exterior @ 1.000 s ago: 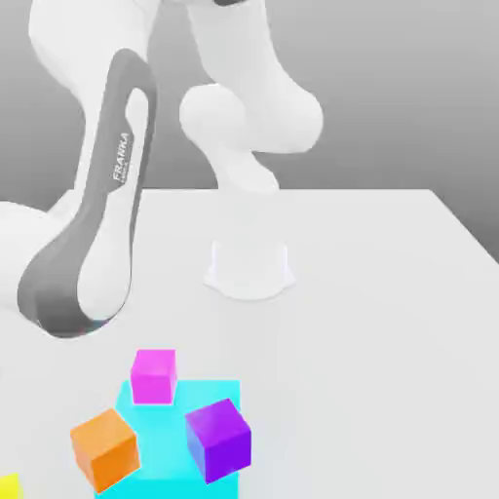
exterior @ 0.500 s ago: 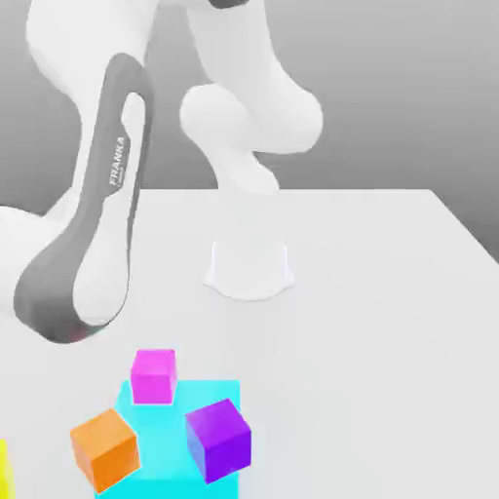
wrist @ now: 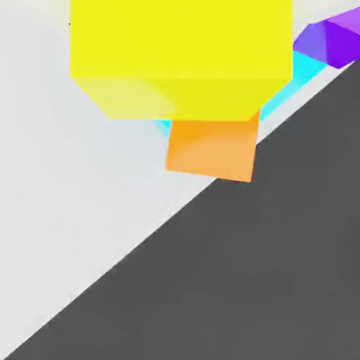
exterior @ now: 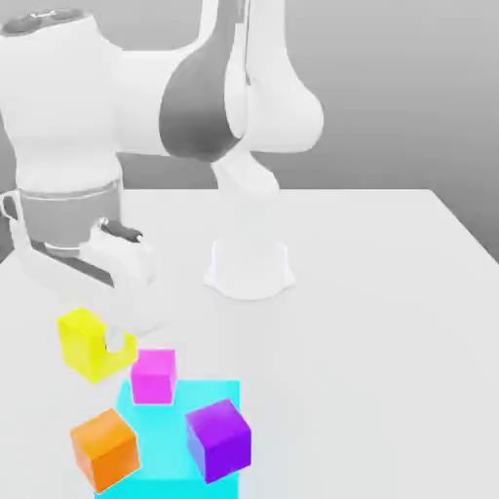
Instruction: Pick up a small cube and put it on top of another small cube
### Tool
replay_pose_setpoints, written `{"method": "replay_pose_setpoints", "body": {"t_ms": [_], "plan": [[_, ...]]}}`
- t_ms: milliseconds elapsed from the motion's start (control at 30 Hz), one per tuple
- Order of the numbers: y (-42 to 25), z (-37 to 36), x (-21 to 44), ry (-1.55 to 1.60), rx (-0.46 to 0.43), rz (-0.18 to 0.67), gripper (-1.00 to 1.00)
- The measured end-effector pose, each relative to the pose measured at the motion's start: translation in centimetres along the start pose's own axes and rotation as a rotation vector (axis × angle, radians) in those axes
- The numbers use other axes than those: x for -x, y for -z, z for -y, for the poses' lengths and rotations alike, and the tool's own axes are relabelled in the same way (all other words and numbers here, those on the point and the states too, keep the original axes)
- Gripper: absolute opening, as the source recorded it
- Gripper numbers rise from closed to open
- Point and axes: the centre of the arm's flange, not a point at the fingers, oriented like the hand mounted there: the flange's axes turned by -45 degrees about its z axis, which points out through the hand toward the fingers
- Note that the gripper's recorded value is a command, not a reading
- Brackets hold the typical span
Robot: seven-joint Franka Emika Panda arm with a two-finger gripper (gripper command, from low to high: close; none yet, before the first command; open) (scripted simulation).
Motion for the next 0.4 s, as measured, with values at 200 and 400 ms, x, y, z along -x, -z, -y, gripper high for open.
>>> {"method": "replay_pose_setpoints", "body": {"t_ms": [200,400], "plan": [[-3.7,-1.3,4.5,0.086,0.057,0.044,-1.00],[-7.3,-1.7,4.9,0.088,0.062,0.046,1.00]]}}
